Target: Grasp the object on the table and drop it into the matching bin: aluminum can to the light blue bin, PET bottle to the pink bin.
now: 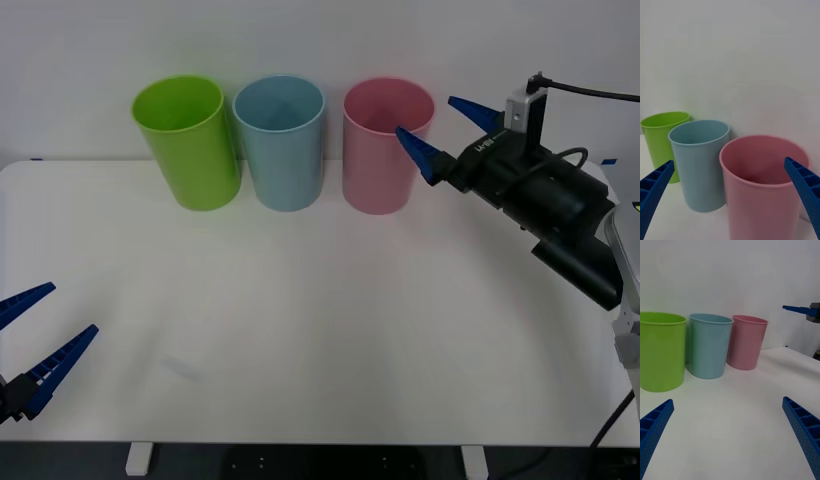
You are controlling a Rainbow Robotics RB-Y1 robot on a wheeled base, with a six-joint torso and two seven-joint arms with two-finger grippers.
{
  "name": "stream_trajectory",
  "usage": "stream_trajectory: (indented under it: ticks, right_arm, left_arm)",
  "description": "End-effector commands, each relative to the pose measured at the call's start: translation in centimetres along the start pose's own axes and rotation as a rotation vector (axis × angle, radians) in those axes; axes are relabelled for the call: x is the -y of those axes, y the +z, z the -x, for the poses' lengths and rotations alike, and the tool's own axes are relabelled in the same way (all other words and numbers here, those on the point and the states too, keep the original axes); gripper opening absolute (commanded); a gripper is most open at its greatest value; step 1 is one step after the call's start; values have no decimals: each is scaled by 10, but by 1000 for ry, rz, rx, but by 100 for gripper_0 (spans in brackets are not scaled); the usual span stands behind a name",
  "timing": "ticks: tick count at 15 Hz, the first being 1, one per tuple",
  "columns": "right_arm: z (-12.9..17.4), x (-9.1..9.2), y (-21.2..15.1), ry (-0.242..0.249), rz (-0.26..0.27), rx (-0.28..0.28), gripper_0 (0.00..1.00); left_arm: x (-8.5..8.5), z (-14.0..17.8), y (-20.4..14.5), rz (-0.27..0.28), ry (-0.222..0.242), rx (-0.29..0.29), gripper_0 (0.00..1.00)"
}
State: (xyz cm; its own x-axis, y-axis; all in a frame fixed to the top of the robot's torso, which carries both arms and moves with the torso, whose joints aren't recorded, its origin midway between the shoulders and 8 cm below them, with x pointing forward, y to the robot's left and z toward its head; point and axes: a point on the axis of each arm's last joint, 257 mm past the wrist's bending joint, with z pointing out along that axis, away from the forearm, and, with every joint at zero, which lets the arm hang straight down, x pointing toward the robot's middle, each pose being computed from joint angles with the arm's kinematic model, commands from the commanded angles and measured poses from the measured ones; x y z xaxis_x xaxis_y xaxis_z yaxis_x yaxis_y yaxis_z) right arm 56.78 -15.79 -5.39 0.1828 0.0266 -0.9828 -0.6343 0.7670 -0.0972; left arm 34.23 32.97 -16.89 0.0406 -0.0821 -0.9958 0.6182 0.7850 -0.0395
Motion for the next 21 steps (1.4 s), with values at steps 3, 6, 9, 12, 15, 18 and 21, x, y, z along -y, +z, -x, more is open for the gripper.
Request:
stream_trajectory:
  ticks: [3, 6, 9, 12, 15, 18, 21]
  right_arm:
    - [-6, -20, -52, -37, 42, -27, 100]
    - [-17, -32, -86, -140, 52, -63, 100]
    - [-25, -41, -115, -169, 92, -97, 100]
    - [-30, -47, -145, -146, 115, -126, 100]
    - [-31, -55, -172, -66, 112, -154, 100]
    - [-34, -59, -197, -37, 99, -182, 100]
    - [-43, -61, -221, -8, 88, -219, 100]
  left_arm:
    - [0, 0, 0, 0, 0, 0, 100]
    - [0, 0, 0, 0, 0, 0, 100]
    - [0, 0, 0, 0, 0, 0, 100]
    - [0, 0, 0, 0, 0, 0, 100]
    - [0, 0, 0, 0, 0, 0, 100]
    - [0, 0, 0, 0, 0, 0, 100]
    - [0, 0, 0, 0, 0, 0, 100]
